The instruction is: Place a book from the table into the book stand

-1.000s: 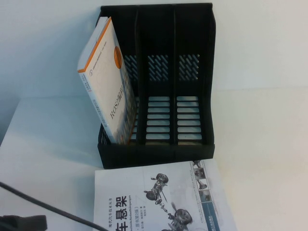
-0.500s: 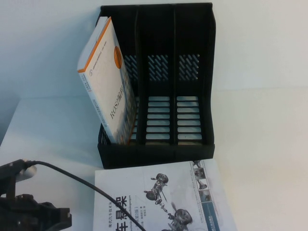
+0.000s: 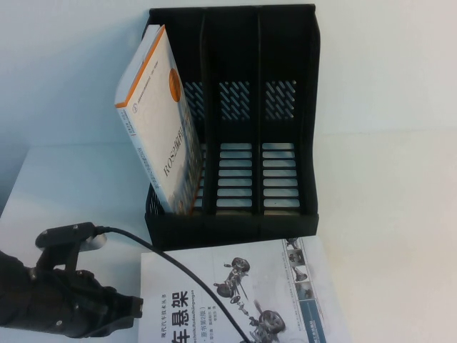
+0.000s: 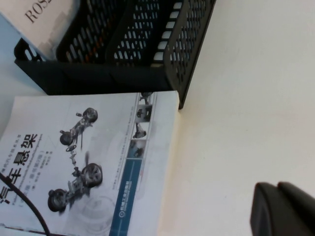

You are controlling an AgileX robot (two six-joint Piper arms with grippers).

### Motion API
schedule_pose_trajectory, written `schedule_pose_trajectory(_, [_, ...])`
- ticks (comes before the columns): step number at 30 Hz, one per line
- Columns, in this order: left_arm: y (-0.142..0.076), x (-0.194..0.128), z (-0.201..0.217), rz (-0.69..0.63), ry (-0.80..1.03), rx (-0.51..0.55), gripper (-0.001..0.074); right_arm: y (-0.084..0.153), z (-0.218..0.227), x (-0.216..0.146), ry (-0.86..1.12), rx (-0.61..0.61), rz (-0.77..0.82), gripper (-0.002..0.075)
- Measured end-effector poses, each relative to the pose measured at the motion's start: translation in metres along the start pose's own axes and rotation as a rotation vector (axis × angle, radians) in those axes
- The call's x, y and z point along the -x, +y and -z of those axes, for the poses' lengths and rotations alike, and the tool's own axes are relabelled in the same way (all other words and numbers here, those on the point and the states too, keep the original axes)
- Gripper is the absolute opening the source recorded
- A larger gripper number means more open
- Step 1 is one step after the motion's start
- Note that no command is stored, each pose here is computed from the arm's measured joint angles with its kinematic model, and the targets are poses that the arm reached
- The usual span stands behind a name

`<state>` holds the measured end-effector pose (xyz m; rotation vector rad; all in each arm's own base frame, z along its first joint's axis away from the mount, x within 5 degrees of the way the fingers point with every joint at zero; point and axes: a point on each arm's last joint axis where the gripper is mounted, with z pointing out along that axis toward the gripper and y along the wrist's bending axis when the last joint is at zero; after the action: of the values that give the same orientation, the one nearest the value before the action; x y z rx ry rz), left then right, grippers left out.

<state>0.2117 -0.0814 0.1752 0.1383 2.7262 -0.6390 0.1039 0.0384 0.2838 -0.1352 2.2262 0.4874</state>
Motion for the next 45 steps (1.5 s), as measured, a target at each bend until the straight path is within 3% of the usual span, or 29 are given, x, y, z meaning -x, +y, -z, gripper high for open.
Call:
schedule_pose_trajectory(14, [-0.002, 0.02, -0.014, 0.007, 0.091, -0.019, -0.0004, 0.001, 0.0, -0.001, 0.009, 0.008, 0.002, -0.0002])
schedule_pose_trajectory(26, [-0.037, 0.024, -0.018, -0.138, 0.08, -0.056, -0.0004, 0.001, 0.0, -0.001, 0.007, 0.015, -0.005, -0.0002])
schedule_pose_trajectory(36, [-0.013, 0.026, -0.015, -0.139, 0.105, 0.129, -0.0004, 0.001, 0.0, -0.001, 0.011, 0.016, 0.0, -0.0002])
schedule_pose_trajectory(45, [-0.013, 0.024, -0.015, -0.112, 0.123, 0.124, -0.0004, 0.002, 0.0, -0.001, 0.015, 0.017, 0.0, -0.0002])
